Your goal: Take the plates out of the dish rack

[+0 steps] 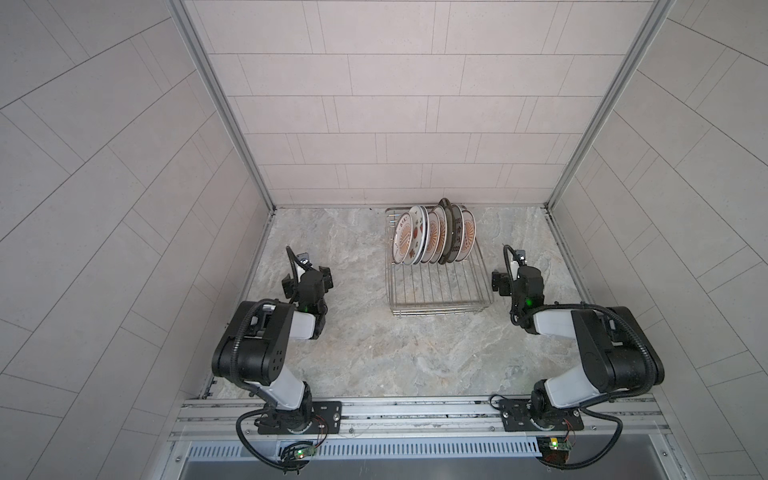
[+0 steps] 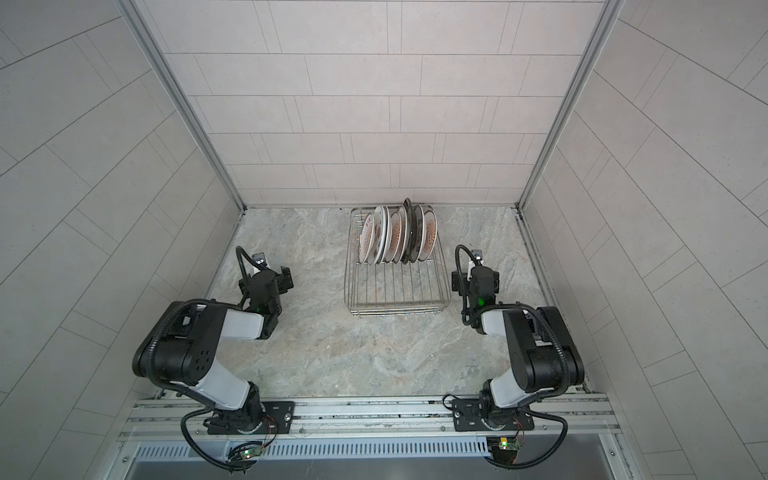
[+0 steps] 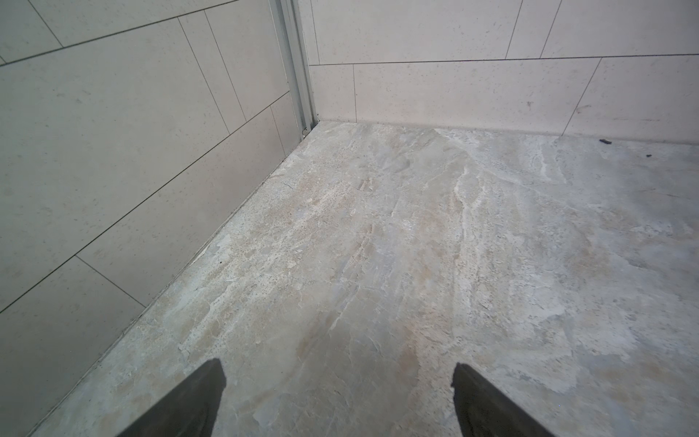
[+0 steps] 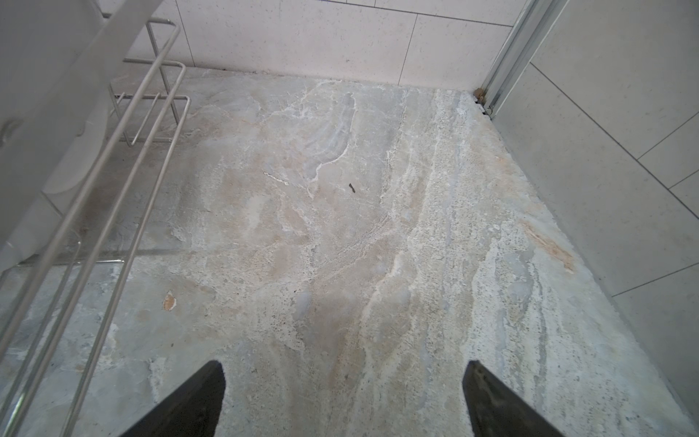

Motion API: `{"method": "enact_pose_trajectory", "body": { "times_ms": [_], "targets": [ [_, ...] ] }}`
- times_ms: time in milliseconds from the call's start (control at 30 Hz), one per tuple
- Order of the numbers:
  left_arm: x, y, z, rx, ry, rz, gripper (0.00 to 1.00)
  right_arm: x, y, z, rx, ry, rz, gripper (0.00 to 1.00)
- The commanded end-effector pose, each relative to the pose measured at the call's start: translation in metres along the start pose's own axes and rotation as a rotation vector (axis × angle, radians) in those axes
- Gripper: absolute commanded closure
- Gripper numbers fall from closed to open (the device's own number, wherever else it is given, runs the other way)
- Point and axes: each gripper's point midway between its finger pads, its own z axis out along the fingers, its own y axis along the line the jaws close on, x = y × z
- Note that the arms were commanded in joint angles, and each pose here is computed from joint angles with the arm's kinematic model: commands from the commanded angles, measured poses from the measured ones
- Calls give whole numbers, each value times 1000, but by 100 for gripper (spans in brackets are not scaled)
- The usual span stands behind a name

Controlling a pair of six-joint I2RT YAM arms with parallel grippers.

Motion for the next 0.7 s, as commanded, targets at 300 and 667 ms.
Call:
{"method": "enact_pose_trajectory", "body": {
  "times_ms": [300, 667],
  "targets": [
    [-6, 1, -2, -3, -24, -3, 0, -6, 0, -1, -3, -18, -11, 0],
    [-15, -2, -18, 43, -92, -4, 0, -14, 0, -4, -6, 0, -15, 0]
  ]
}}
